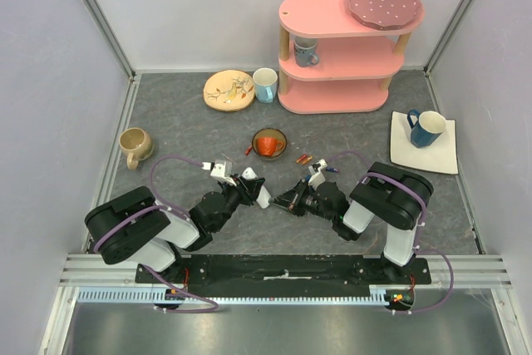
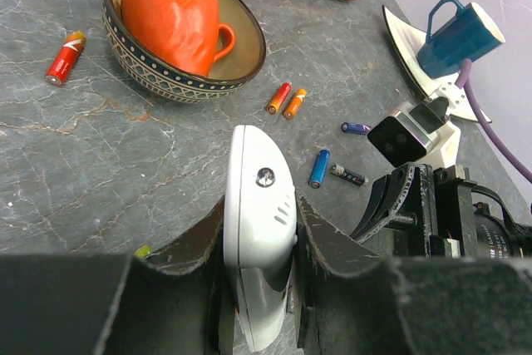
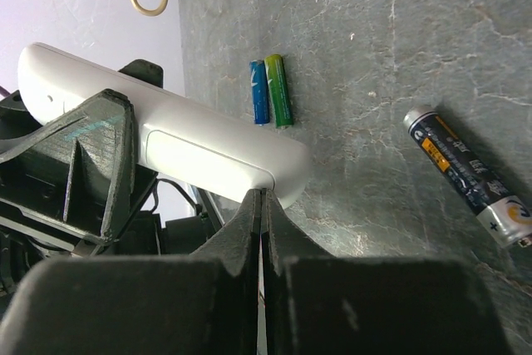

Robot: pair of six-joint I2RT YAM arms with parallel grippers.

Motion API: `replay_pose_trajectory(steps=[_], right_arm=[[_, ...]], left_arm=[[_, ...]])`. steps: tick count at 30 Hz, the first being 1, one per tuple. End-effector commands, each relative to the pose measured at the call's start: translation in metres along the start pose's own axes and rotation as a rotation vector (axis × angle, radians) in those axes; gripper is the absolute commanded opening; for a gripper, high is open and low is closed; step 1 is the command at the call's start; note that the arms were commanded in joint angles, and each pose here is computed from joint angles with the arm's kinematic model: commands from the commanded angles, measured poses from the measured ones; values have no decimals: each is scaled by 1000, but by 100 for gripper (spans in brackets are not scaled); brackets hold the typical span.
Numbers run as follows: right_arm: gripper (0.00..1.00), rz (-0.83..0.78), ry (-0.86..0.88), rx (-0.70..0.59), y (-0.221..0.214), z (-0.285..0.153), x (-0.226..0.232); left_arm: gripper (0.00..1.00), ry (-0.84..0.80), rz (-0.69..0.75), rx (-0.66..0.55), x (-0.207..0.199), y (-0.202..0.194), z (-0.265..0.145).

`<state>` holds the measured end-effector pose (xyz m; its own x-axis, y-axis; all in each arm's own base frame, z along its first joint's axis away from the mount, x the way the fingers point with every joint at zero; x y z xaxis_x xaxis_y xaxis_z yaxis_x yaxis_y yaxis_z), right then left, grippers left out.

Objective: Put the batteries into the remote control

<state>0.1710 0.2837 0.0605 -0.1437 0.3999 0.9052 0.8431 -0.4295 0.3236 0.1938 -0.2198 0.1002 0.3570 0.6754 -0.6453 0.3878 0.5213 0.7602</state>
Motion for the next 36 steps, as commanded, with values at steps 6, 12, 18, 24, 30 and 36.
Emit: replay_pose_trajectory(steps=[6, 12, 18, 24, 30, 36], right_arm=[[0, -60, 304, -124, 27, 2, 62], [0, -75, 298, -117, 26, -1, 64], [0, -92, 294, -119, 26, -2, 65], [0, -95, 293, -114, 25, -4, 65], [0, -100, 287, -116, 25, -6, 64], [0, -103, 287, -116, 25, -8, 64]], left_arm=[[2, -202, -113, -146, -44, 30, 1], [2, -190, -90, -161, -42, 33, 1], [2, -171, -54, -161, -40, 33, 2], [2, -157, -38, -176, -38, 35, 3], [2, -128, -23, -175, -33, 34, 4], [2, -117, -10, -174, -31, 33, 4]])
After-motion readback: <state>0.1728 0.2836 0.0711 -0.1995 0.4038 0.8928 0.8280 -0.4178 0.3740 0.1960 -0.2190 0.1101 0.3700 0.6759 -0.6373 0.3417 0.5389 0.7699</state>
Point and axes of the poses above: each gripper's point midway between its finger pads, its own z axis out along the fingers, its own x axis along the line the jaws close on, y = z × x, the point moved 6 cm from there along -z, back along the fingers, and after that the axes turned 7 degrees about -z, right-handed, at the moved point
